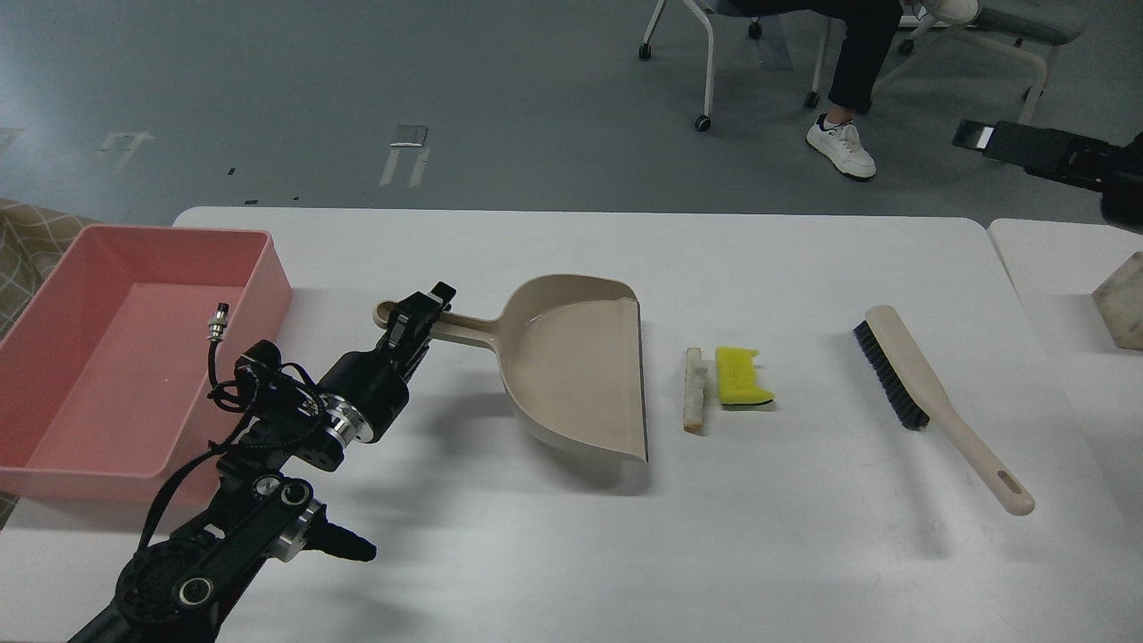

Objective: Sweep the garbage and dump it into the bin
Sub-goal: 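Move the right gripper to the wooden brush handle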

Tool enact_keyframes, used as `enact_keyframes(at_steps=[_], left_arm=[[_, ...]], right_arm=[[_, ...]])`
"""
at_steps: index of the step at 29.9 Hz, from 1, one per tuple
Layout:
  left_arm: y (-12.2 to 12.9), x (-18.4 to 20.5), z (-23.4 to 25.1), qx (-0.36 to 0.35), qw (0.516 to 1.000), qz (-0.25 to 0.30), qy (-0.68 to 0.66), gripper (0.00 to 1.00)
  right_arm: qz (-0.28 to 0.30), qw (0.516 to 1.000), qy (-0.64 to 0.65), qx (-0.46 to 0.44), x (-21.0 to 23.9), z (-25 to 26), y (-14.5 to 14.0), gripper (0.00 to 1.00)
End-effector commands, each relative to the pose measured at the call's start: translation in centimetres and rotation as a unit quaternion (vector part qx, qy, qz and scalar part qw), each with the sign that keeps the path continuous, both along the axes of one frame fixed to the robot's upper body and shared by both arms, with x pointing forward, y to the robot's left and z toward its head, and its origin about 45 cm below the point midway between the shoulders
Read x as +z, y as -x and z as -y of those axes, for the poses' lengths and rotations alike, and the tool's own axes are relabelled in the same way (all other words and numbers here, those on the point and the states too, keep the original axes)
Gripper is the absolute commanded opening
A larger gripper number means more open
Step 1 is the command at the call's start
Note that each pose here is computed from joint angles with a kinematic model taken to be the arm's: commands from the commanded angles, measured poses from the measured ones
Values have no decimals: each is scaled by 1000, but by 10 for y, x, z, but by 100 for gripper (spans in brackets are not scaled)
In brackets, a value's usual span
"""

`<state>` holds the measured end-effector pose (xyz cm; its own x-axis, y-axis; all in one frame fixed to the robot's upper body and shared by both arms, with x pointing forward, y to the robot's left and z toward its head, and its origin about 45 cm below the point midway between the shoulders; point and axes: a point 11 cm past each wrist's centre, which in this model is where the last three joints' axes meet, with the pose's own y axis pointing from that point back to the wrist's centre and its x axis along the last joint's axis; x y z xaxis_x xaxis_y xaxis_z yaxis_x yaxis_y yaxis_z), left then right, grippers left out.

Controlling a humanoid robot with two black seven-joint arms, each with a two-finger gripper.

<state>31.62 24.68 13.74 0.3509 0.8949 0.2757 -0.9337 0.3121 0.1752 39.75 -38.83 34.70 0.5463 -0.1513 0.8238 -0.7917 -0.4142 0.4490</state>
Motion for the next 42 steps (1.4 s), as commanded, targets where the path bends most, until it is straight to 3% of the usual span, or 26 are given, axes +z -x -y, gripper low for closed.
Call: enact_keyframes(at_steps=[1, 7, 23, 28, 32, 42], left_arm=[[1, 0, 3, -3, 1000, 0, 2, 0], [1, 0, 2, -1, 1000, -2, 3, 0], [3, -2, 5, 2, 1000, -4, 11, 0], [3, -1, 4, 3, 1000, -3, 10, 0], [3, -2, 4, 4, 1000, -4, 12, 0], [3, -3, 3, 8, 1000, -4, 10, 0]], right_arm=[[-15, 1000, 19, 1, -10, 4, 6, 100], [-66, 996, 51, 11, -26, 11, 22, 98], [-68, 993, 92, 14, -11, 26, 52, 97], [-81, 993, 81, 21, -32, 19, 53, 98], [-130, 989, 68, 34, -73, 9, 68, 98], [-161, 982, 98, 9, -100, 8, 78, 86]])
